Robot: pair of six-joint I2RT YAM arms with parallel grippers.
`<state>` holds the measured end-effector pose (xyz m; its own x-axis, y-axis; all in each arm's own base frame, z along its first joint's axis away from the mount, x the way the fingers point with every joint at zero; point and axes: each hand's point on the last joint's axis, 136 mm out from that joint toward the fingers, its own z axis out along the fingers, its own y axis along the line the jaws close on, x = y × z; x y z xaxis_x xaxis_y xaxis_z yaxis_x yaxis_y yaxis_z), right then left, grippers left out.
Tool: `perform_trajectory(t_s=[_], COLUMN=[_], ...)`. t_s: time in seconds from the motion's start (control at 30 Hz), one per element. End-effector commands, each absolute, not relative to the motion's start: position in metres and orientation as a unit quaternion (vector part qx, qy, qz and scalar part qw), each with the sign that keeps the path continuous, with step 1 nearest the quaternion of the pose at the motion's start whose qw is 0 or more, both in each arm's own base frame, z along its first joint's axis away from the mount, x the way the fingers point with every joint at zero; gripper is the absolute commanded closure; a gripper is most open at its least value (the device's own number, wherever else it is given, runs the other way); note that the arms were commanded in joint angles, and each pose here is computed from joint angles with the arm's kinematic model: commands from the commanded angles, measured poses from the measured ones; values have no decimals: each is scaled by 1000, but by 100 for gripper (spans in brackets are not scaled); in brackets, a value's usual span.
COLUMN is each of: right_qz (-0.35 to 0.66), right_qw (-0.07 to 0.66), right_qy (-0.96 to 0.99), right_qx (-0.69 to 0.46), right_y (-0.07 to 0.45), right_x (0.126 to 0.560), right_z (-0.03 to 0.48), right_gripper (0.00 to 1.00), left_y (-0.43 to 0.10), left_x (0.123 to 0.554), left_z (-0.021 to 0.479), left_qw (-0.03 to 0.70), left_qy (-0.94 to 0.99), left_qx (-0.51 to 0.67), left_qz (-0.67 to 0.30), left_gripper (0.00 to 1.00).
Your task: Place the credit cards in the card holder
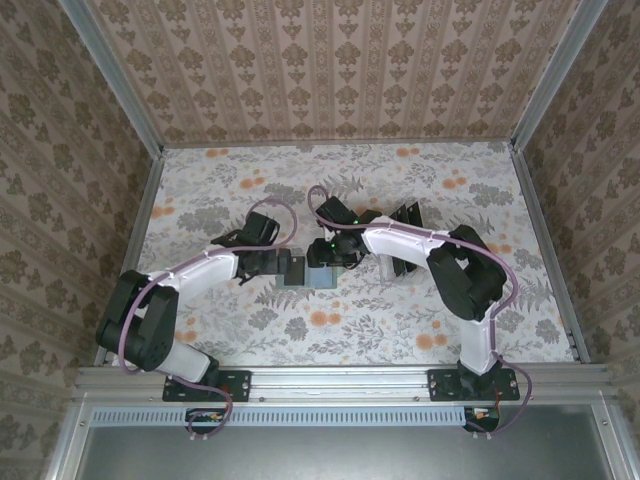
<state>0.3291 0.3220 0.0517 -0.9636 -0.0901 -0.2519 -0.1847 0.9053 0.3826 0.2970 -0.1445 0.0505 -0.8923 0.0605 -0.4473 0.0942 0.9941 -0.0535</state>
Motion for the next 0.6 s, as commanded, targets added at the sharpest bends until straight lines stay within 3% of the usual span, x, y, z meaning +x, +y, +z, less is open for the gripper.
perform_trajectory(t_s=[0.0,0.57], right_qz=[191,229], right_qw=[112,68], right_qy=[972,970], right_qx=[-76,-50], right_y=[317,330], right_x=[333,329], right_z=[48,17], right_gripper=[46,45], left_y=[-149,-154], left_x=[297,283], left_z=[57,52], left_qw=[230,235], left_qy=[972,970], left_qx=[29,37], left_qz=[-44,-49], left_gripper=[0,0])
